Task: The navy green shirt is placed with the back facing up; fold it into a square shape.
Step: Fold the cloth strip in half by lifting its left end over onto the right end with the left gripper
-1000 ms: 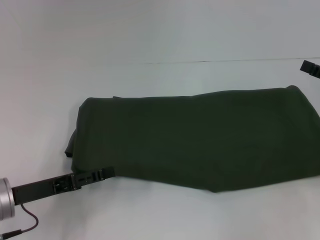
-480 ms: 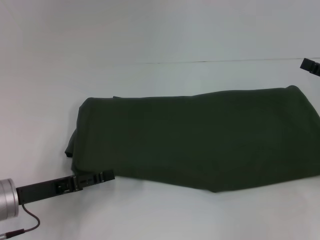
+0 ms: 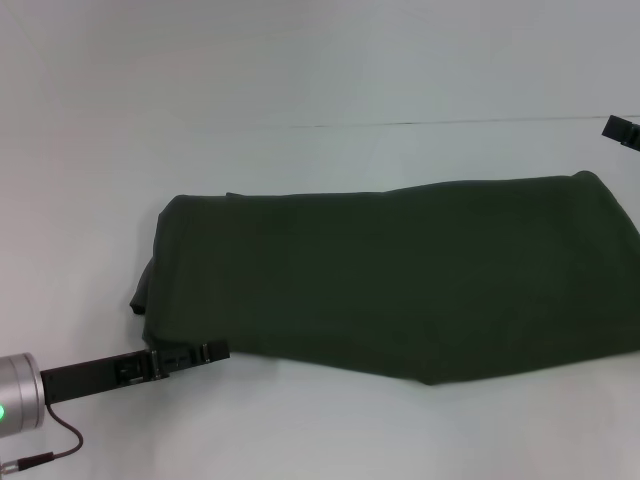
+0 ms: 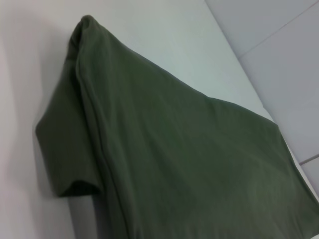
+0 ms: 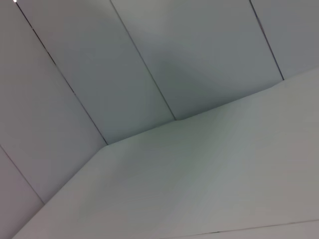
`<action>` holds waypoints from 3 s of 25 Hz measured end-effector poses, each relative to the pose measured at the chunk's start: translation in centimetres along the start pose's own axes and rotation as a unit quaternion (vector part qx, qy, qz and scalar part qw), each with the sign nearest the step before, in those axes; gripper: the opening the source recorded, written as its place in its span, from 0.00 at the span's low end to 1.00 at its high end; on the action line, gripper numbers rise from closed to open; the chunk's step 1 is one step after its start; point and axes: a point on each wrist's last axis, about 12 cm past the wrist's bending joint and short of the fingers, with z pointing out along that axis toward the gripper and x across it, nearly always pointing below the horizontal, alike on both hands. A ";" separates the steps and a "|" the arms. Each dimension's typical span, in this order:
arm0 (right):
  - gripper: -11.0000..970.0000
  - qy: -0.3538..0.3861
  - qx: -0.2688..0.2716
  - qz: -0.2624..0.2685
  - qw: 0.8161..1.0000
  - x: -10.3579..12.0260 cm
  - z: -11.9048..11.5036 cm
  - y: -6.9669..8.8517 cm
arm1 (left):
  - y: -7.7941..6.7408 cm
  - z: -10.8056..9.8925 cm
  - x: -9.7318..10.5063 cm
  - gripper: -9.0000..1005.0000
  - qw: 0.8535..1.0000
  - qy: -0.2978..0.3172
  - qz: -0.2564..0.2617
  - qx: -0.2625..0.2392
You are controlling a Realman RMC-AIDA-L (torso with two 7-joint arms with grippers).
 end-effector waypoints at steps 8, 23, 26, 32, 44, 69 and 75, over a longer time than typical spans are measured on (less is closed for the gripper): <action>0.90 0.000 0.001 0.003 1.000 -0.1 -0.1 -0.1 | 0.2 0.0 -0.1 0.77 1.000 0.000 0.001 -0.010; 0.90 0.000 0.001 0.005 1.000 -0.3 -0.2 -0.2 | 0.4 0.8 -1.7 0.77 0.999 -0.005 0.012 -0.032; 0.90 0.000 0.000 0.007 1.000 -0.3 -0.2 -0.2 | 0.4 1.1 -2.3 0.77 0.999 -0.010 0.018 -0.038; 0.90 0.000 0.002 0.008 1.000 -0.3 -0.3 -0.2 | 0.2 1.4 -3.4 0.78 0.998 -0.021 0.031 -0.045; 0.90 -0.005 0.006 0.010 1.000 -0.4 -0.5 -0.4 | 0.6 0.3 -4.5 0.77 0.996 -0.059 0.031 -0.062; 0.90 -0.006 0.005 0.009 1.000 -0.5 -0.3 -0.3 | 1.2 0.1 -4.2 0.77 0.995 -0.058 0.025 -0.082; 0.90 -0.005 0.005 0.010 1.000 -0.4 -0.4 -0.3 | 1.3 0.0 -4.2 0.77 0.995 -0.059 0.024 -0.082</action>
